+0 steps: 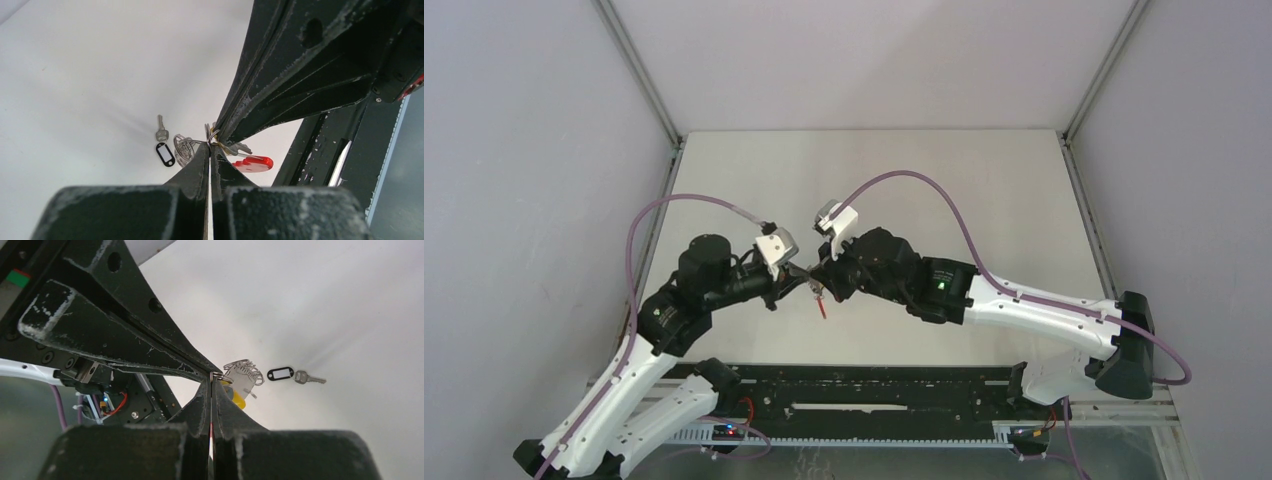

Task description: Put the keys on the keyring

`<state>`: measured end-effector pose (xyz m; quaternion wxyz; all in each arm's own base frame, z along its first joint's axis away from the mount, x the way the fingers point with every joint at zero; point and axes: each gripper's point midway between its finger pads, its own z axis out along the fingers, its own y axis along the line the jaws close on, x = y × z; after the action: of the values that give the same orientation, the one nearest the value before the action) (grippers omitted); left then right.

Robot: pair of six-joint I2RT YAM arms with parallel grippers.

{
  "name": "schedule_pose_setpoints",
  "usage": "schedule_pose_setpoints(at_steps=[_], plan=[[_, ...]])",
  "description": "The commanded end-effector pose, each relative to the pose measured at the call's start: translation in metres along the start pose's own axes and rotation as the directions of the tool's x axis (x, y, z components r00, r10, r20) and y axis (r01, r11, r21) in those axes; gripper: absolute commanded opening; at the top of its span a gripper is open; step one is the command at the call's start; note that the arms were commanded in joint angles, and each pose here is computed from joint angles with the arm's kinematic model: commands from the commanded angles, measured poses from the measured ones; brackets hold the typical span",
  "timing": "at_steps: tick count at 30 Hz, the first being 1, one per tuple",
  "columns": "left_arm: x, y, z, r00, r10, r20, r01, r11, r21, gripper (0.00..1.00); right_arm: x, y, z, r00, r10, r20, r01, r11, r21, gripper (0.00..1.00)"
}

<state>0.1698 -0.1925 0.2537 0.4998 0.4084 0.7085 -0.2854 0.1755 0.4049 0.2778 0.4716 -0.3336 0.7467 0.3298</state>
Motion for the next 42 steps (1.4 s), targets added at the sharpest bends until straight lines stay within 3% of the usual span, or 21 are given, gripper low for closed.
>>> schedule_pose_setpoints(at_steps=[1, 24, 35, 42], plan=[[-0.02, -0.012, -0.002, 0.992, 0.078, 0.094, -0.084, 0.994, 0.063, 0.0, -0.024, -0.001, -0.002, 0.995, 0.086, 0.052, -0.086, 0.996, -0.004, 0.0], [-0.02, -0.015, -0.008, 0.972, 0.186, 0.142, -0.196, 0.979, 0.059, 0.0, -0.022, -0.022, -0.01, 0.973, 0.224, 0.061, -0.225, 0.974, 0.007, 0.0], [-0.024, -0.017, -0.011, 0.963, 0.211, 0.165, -0.223, 0.973, 0.057, 0.0, -0.022, -0.021, -0.014, 0.965, 0.255, 0.061, -0.253, 0.967, -0.036, 0.0], [-0.039, -0.016, -0.017, 0.939, 0.24, 0.244, -0.253, 0.967, 0.021, 0.0, -0.02, -0.018, -0.017, 0.948, 0.316, 0.034, -0.309, 0.943, -0.127, 0.0]])
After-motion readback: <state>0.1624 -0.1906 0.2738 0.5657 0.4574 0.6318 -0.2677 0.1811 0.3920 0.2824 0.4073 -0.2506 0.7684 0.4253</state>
